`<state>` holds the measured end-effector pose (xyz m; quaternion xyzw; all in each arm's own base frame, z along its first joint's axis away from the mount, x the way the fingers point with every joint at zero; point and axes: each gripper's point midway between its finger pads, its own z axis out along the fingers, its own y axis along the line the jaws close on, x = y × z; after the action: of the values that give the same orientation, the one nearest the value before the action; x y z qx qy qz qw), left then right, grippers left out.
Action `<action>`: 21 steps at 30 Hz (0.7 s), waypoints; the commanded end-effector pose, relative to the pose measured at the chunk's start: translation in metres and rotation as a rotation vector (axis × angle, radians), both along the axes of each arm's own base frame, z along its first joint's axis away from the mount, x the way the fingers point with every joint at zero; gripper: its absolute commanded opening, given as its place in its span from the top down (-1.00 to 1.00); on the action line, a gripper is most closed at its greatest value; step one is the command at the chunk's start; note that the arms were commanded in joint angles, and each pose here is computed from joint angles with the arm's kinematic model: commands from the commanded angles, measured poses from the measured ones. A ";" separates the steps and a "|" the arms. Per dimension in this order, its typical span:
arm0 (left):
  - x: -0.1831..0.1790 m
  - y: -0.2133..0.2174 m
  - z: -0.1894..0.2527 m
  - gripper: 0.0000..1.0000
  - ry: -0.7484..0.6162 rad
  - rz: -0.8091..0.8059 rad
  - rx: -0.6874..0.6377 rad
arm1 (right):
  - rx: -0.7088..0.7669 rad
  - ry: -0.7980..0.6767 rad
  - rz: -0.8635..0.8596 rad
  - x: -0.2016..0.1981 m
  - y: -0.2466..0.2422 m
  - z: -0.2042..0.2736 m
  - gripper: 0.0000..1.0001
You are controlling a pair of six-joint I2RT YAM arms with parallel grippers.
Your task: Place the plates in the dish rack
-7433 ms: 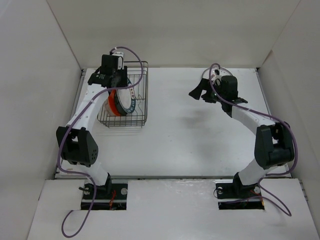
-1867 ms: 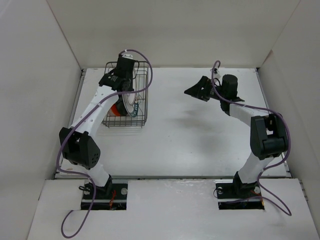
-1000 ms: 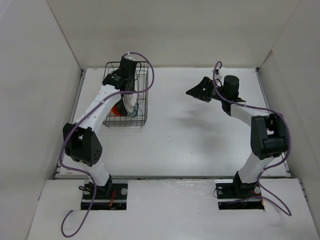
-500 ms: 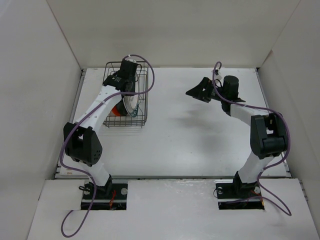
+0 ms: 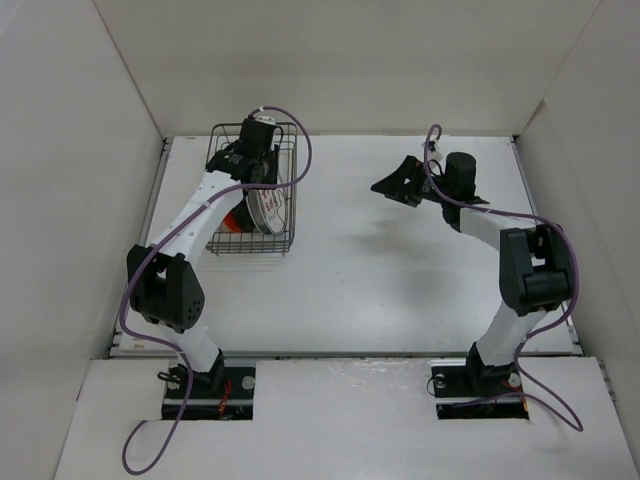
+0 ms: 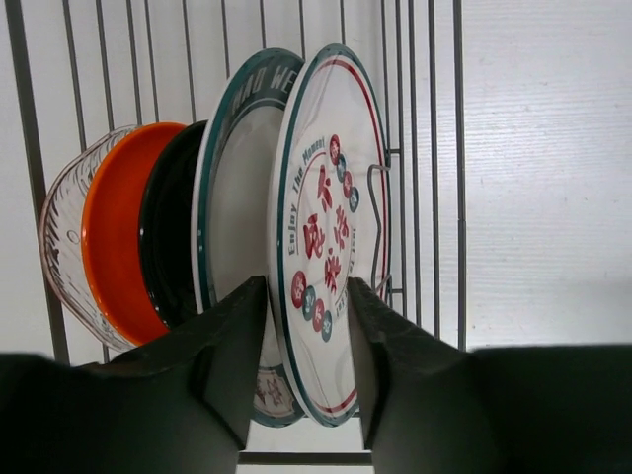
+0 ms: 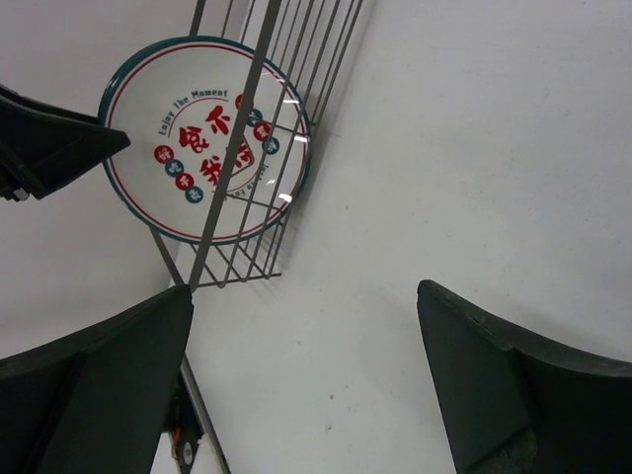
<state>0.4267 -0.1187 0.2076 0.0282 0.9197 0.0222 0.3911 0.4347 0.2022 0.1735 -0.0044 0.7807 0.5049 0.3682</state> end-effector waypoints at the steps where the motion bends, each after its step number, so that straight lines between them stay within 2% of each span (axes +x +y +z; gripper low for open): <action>1: 0.001 -0.007 0.029 0.26 -0.070 -0.036 -0.046 | 0.002 -0.035 0.020 0.002 -0.001 0.002 -1.00; 4: -0.001 -0.004 0.044 0.26 -0.100 -0.034 -0.042 | 0.004 -0.046 0.020 0.004 0.000 0.006 -1.00; 8: 0.000 0.009 0.066 0.10 -0.157 0.012 -0.007 | 0.000 -0.072 0.022 0.003 -0.001 0.014 -1.00; 9: -0.001 0.016 0.072 -0.07 -0.175 0.035 0.020 | -0.012 -0.082 -0.007 0.006 -0.007 0.019 -1.00; 12: -0.002 0.032 0.089 -0.35 -0.216 0.071 0.029 | -0.104 -0.125 -0.070 0.009 -0.019 0.033 -1.00; 15: -0.002 0.046 0.114 -0.43 -0.263 0.091 0.020 | -0.154 -0.135 -0.106 0.008 -0.031 0.046 -1.00; 21: -0.020 0.061 0.161 -0.78 -0.377 0.098 0.022 | -0.274 -0.126 -0.256 0.001 -0.060 0.061 -1.00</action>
<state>0.4212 -0.0698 0.3139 -0.0075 0.8661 0.0545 0.4968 0.4313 0.1648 0.2071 0.0090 0.8098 0.4014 0.4278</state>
